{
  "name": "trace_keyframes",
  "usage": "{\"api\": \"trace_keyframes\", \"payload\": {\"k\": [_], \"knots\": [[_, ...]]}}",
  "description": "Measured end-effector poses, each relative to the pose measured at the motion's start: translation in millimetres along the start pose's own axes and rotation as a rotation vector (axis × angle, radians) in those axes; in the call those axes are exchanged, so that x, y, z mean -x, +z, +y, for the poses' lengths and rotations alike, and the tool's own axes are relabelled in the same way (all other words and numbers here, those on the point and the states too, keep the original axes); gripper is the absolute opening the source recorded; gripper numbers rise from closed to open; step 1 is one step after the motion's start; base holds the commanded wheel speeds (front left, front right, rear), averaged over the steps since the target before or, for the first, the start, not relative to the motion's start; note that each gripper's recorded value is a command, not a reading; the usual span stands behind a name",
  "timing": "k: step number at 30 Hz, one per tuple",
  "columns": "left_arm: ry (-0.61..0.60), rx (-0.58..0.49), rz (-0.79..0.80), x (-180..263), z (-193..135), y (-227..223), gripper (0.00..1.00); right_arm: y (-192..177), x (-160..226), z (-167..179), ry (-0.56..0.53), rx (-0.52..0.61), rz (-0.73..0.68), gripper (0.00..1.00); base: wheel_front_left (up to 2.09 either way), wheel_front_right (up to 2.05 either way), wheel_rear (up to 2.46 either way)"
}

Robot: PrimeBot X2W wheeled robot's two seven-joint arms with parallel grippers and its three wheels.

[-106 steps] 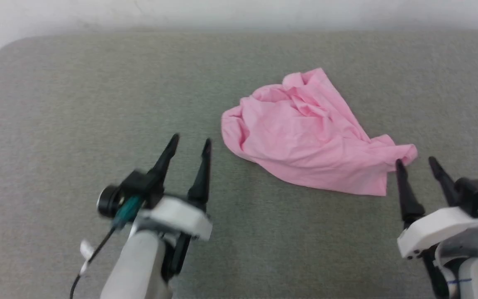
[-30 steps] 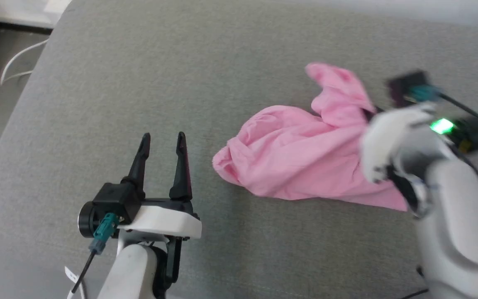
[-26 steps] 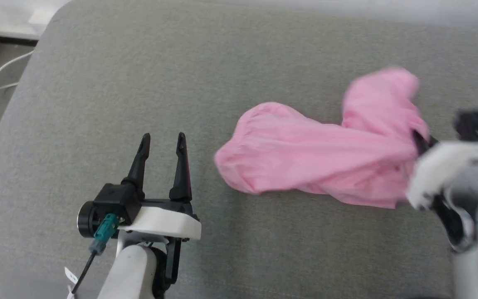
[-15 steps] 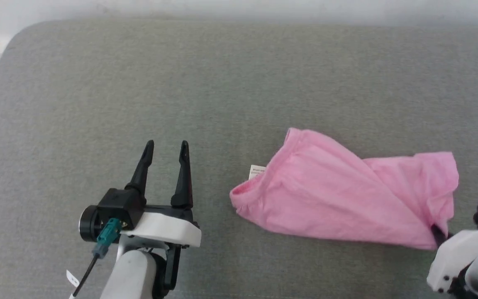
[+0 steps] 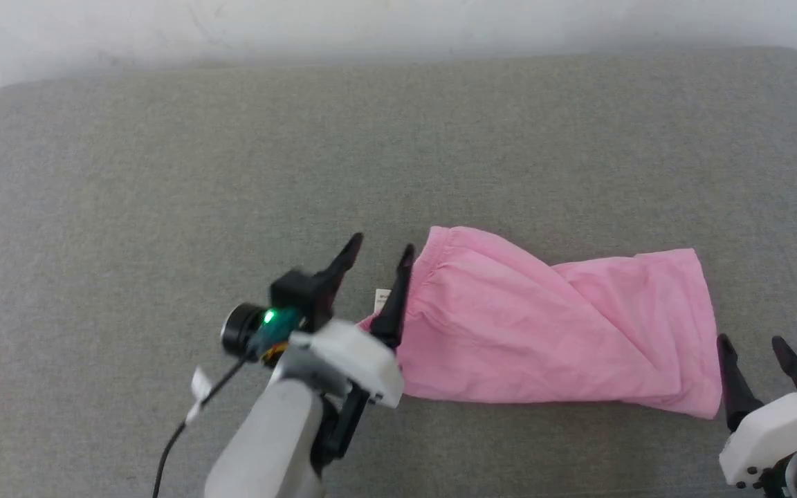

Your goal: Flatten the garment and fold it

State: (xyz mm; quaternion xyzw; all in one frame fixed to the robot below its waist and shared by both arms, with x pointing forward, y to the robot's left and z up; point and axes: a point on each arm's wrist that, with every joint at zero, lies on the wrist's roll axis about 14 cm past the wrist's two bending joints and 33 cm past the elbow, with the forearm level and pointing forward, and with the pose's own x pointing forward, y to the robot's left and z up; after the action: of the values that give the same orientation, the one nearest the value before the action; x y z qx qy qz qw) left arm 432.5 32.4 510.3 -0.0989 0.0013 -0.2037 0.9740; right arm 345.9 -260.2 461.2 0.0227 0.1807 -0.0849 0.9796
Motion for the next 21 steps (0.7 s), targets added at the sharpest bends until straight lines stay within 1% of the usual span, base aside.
{"api": "trace_keyframes", "payload": {"k": [5,11,14,21], "knots": [[-0.086,-0.004,0.199,-30.8,-21.5,-17.5,1.0,-3.9,5.3,2.5,0.007,0.0,-0.012,1.0,0.0,0.0,0.0],[-0.118,-0.067,0.416,-60.2,-28.4,-35.7,1.0,-9.1,6.7,9.9,0.027,-0.001,0.0,1.0,0.0,0.0,0.0],[-0.115,-0.109,0.529,-66.6,-24.6,-53.3,1.0,-10.6,5.6,12.5,0.032,-0.001,0.006,1.0,0.0,0.0,0.0],[-0.105,-0.2,0.717,-73.3,-6.6,-93.3,1.0,-14.8,-0.3,8.8,0.017,-0.005,0.021,1.0,0.0,0.0,0.0]]}}
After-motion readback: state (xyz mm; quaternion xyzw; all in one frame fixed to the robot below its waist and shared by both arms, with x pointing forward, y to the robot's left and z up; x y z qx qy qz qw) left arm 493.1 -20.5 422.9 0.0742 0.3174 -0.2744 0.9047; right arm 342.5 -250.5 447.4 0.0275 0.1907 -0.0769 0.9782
